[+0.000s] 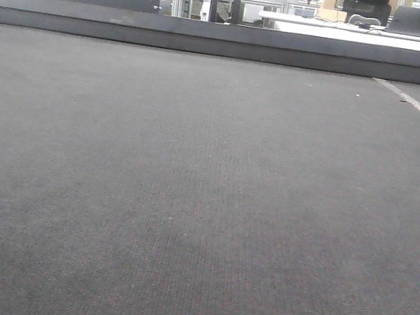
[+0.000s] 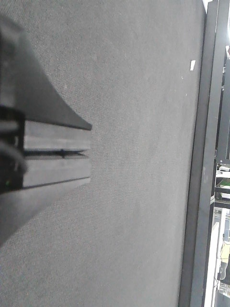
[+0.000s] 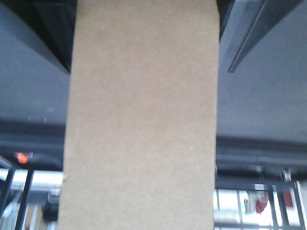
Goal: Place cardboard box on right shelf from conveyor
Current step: 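Drive away from the conveyor holding the box in the right gripper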
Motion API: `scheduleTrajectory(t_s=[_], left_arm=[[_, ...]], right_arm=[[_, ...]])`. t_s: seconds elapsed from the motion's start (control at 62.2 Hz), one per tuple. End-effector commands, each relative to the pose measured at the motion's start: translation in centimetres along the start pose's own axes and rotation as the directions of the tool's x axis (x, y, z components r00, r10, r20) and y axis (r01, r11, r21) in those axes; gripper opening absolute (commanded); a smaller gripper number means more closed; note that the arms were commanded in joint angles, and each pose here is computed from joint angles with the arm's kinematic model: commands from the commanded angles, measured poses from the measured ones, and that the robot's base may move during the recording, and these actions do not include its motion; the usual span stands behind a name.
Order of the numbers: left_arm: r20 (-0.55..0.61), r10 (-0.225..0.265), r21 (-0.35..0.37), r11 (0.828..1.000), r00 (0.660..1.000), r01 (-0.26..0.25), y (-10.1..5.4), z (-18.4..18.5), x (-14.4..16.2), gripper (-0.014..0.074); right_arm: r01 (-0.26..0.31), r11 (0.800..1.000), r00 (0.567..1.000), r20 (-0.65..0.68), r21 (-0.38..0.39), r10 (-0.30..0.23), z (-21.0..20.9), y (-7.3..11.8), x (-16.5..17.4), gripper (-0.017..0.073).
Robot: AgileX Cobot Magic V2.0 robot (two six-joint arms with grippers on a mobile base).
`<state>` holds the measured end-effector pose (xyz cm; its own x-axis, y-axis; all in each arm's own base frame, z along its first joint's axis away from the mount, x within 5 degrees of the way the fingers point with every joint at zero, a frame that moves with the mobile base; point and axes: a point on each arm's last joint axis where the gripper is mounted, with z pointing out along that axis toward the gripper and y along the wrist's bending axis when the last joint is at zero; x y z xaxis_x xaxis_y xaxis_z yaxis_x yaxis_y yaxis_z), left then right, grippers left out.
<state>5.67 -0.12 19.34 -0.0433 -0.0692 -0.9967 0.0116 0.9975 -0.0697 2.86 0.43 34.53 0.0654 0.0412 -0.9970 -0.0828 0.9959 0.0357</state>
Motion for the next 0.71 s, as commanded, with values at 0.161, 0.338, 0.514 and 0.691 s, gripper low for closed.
scheduleTrajectory(t_s=[0.161,0.338,0.514,0.691], left_arm=[[0.096,-0.004,0.007,1.000,0.995,0.003,0.0,-0.1,-0.9,-0.0119],[0.096,-0.004,0.007,1.000,0.995,0.003,0.0,-0.1,-0.9,-0.0119],[0.096,-0.004,0.007,1.000,0.995,0.003,0.0,-0.1,-0.9,-0.0119],[0.096,-0.004,0.007,1.000,0.995,0.003,0.0,-0.1,-0.9,-0.0119]], right_arm=[[0.019,1.000,0.969,0.248,0.009,-0.020,-3.4,0.0,-0.3,0.0345],[0.018,1.000,0.971,0.237,0.009,-0.020,-3.1,0.0,-0.3,0.0345],[0.018,1.000,0.971,0.237,0.009,-0.020,-3.1,0.0,-0.3,0.0345],[0.018,1.000,0.971,0.237,0.009,-0.020,-3.1,0.0,-0.3,0.0345]])
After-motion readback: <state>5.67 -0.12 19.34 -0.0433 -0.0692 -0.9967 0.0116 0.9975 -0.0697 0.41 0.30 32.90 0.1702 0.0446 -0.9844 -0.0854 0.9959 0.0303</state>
